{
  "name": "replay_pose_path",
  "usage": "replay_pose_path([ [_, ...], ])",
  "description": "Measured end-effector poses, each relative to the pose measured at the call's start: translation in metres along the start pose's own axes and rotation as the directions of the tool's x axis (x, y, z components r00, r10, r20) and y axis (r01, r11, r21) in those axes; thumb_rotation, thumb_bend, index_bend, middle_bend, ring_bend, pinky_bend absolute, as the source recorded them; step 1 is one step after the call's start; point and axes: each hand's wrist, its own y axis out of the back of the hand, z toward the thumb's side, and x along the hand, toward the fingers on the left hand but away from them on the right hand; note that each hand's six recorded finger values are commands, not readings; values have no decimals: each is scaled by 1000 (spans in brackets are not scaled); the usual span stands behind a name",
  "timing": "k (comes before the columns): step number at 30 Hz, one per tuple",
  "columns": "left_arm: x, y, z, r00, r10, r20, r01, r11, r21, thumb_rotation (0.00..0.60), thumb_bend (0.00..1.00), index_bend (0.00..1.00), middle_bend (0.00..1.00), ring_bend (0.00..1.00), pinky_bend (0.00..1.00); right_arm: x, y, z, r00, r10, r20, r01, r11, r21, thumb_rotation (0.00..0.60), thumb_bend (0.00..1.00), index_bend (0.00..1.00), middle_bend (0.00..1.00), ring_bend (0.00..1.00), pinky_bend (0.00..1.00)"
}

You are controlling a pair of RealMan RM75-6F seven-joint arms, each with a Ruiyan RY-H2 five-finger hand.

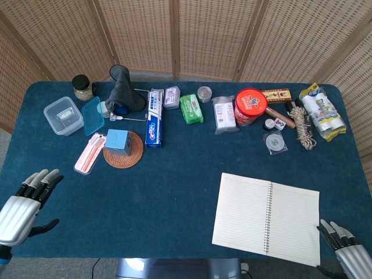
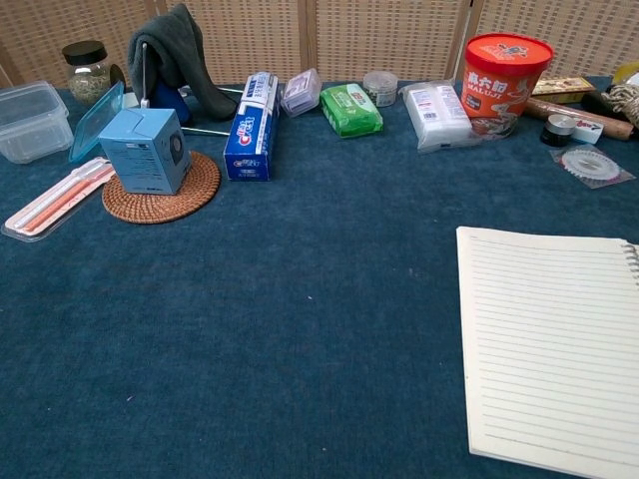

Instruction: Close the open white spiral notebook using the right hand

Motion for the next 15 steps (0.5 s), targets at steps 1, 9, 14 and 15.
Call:
replay_pose_path([
  [1, 0, 0, 0, 1000, 0, 1, 0, 1000, 1, 600, 45, 23, 0, 0, 93, 1, -1, -1, 1000, 4, 5, -4, 1000, 3, 337, 218, 0, 0, 0, 182],
  [9, 1, 2, 5, 1000, 5, 10, -5, 1000, -4, 600, 45, 22, 0, 0, 95, 2, -11, -4, 999, 28, 38, -28, 1000, 1, 351, 219, 0, 0, 0, 174],
  [14, 1, 6, 8, 1000, 15, 17, -14, 1000, -2, 600, 45, 21, 0, 0, 98, 0, -19, -5, 997, 46, 59, -45, 999, -11, 359, 217, 0, 0, 0, 173],
  [15, 0, 6, 9, 1000, 17, 18, -17, 1000, -2, 600, 44, 21, 0, 0, 98, 0, -20, -5, 997, 47, 62, -46, 999, -13, 362, 217, 0, 0, 0, 173],
])
